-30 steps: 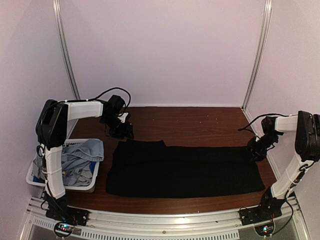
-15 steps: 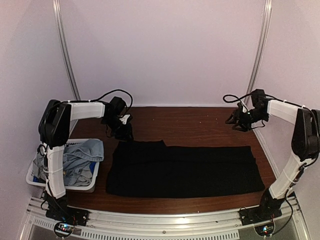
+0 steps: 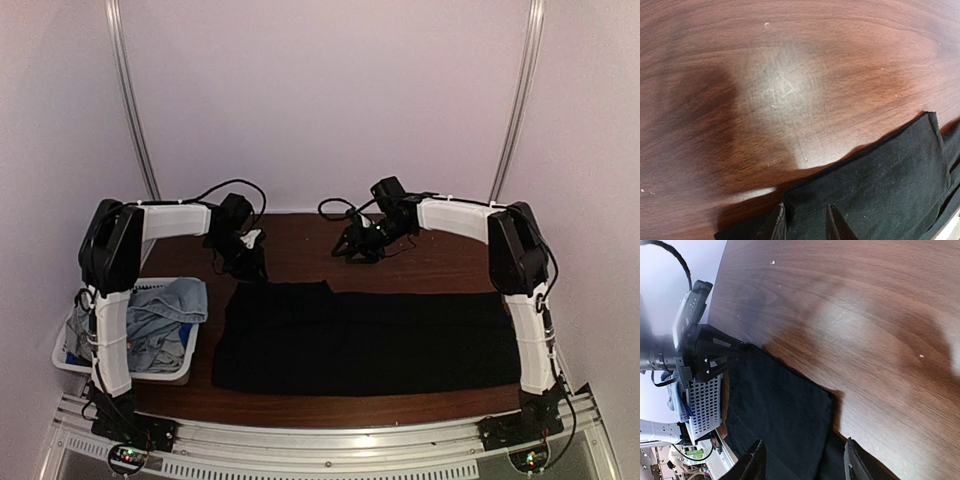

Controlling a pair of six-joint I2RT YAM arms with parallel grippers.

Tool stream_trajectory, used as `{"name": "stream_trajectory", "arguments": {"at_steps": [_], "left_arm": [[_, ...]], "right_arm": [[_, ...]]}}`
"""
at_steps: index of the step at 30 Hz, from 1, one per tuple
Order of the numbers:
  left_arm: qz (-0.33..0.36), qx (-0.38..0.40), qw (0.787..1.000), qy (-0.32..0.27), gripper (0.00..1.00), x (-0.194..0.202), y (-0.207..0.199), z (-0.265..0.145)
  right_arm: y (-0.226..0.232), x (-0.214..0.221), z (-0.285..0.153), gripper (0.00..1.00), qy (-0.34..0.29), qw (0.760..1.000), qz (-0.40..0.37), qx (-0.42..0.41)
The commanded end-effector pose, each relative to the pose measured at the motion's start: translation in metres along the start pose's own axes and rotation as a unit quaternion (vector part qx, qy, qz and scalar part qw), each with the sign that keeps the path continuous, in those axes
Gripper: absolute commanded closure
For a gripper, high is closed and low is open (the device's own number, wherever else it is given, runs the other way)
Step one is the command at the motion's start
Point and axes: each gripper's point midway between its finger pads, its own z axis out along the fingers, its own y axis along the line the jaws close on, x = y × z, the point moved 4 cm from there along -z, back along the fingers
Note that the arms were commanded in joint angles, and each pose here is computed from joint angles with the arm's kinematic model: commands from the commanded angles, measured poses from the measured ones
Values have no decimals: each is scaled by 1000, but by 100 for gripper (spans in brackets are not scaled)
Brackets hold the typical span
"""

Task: Fold and stack the mixed laundry pile
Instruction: Adjust the rectangle-folded T-shirt at the center of the board.

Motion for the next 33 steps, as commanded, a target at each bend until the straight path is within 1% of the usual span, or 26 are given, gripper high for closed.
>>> {"name": "stream_trajectory", "arguments": {"at_steps": [1, 8, 12, 14, 16, 20, 26, 29, 30, 32, 33], "left_arm": [[1, 11, 1000, -5, 71, -7, -4, 1], [-6, 14, 1000, -6, 73, -10, 2, 1], [-9, 18, 1000, -2, 82, -10, 4, 3], [-10, 21, 1000, 0, 89, -9, 4, 4], [-9, 21, 1000, 0, 93, -9, 4, 4], [-9, 23, 1000, 0, 96, -10, 6, 4], [-7, 25, 1000, 0, 99, -10, 7, 4], [-7, 25, 1000, 2, 100, -9, 8, 5], [-6, 26, 1000, 1, 100, -10, 7, 5], [-4, 27, 1000, -1, 100, -11, 6, 3], [-3, 29, 1000, -2, 100, -12, 5, 2]], "right_arm": [[12, -4, 26, 47, 15, 1000, 9, -9], [5, 8, 64, 49, 52, 998, 16, -6], [-7, 20, 77, 50, 72, 997, 16, 19], [-12, 25, 80, 51, 78, 996, 14, 36], [-15, 30, 84, 52, 85, 995, 14, 41], [-12, 36, 92, 55, 96, 995, 8, 40], [-14, 43, 103, 64, 108, 993, 10, 54], [-18, 42, 106, 73, 107, 992, 15, 59], [-18, 41, 107, 77, 105, 993, 16, 61], [-16, 37, 107, 91, 101, 993, 14, 60], [-13, 35, 104, 97, 97, 993, 11, 58]]}}
